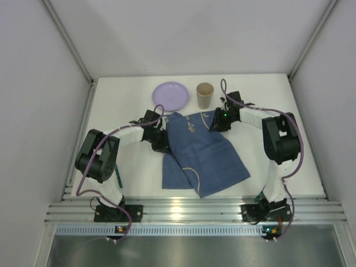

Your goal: Set the dinner table for one person

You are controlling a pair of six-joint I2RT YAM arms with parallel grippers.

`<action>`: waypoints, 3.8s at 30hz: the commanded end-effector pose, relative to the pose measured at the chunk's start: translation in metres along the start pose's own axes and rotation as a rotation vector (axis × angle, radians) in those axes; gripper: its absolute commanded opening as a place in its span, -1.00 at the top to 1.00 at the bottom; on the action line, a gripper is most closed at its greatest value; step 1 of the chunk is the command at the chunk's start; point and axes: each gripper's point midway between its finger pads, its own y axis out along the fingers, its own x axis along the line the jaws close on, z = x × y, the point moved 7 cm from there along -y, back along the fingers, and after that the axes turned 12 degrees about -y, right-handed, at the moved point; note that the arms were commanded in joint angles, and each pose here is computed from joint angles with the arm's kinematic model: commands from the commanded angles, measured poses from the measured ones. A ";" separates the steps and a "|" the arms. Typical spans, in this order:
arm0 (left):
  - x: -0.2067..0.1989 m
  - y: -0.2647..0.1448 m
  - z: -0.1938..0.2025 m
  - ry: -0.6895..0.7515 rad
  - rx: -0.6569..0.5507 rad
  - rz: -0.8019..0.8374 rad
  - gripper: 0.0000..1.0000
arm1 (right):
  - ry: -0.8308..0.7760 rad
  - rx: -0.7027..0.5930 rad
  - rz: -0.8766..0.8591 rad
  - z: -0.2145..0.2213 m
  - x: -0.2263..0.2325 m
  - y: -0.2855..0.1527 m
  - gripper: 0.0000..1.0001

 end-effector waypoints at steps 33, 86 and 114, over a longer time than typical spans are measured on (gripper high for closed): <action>0.064 -0.078 -0.002 -0.321 -0.165 -0.371 1.00 | 0.136 0.022 0.254 -0.010 -0.097 -0.081 0.17; -0.046 -0.031 -0.298 -0.295 -0.556 0.264 1.00 | -0.035 -0.366 -0.030 -0.118 0.037 -0.146 -0.99; -0.021 -0.039 -0.012 -0.039 -0.042 0.067 1.00 | -0.012 -0.283 0.002 -0.145 0.020 -0.081 -1.00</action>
